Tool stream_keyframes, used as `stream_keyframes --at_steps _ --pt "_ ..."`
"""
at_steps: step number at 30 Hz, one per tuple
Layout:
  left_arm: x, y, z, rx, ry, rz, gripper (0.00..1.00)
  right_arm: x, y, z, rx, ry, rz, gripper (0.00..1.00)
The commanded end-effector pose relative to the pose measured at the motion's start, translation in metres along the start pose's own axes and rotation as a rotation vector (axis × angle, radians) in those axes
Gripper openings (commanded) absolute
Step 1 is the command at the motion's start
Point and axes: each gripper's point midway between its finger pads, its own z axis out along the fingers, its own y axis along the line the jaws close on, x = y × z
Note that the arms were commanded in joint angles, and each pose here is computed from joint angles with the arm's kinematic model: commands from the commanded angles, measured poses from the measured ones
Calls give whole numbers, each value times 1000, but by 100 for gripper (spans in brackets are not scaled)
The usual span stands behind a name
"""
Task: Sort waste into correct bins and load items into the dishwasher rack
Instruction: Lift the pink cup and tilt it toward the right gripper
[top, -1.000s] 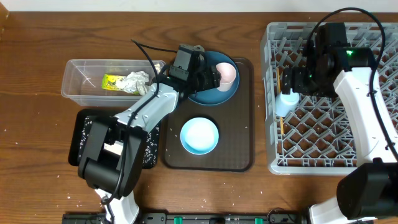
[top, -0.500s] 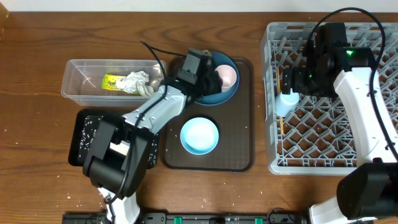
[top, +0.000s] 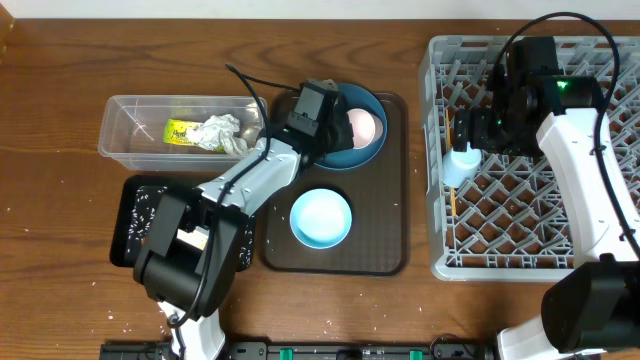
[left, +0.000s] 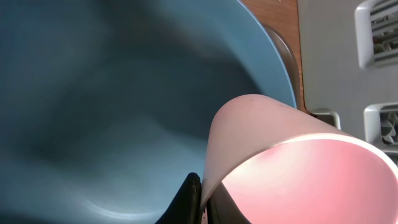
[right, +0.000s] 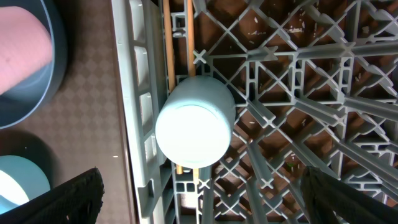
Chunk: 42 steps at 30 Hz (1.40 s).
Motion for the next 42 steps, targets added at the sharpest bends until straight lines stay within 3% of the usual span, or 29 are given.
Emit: stream_keyframes --at_steps 1,6,10,18,31,36,42 --pt "-24 -8 -24 45 -54 -9 6 -4 3 -10 -3 -31 -1 99" --pt "-39 -53 -82 318 -23 3 6 -4 3 -10 -3 -31 -1 99" --pt "-31 -81 -139 584 94 17 6 -4 3 -10 -3 -31 -1 99" --pt "-15 -82 -208 897 312 -48 6 -4 3 -10 -3 -31 -2 99" --pt "-1 -90 -230 1028 398 -25 6 -7 23 -11 -116 -38 -2 99" --pt "9 -85 -228 1017 421 -38 7 28 67 -24 -391 122 14 99" --pt "19 -79 -229 1004 439 -55 6 26 106 -81 -812 20 -182 96"
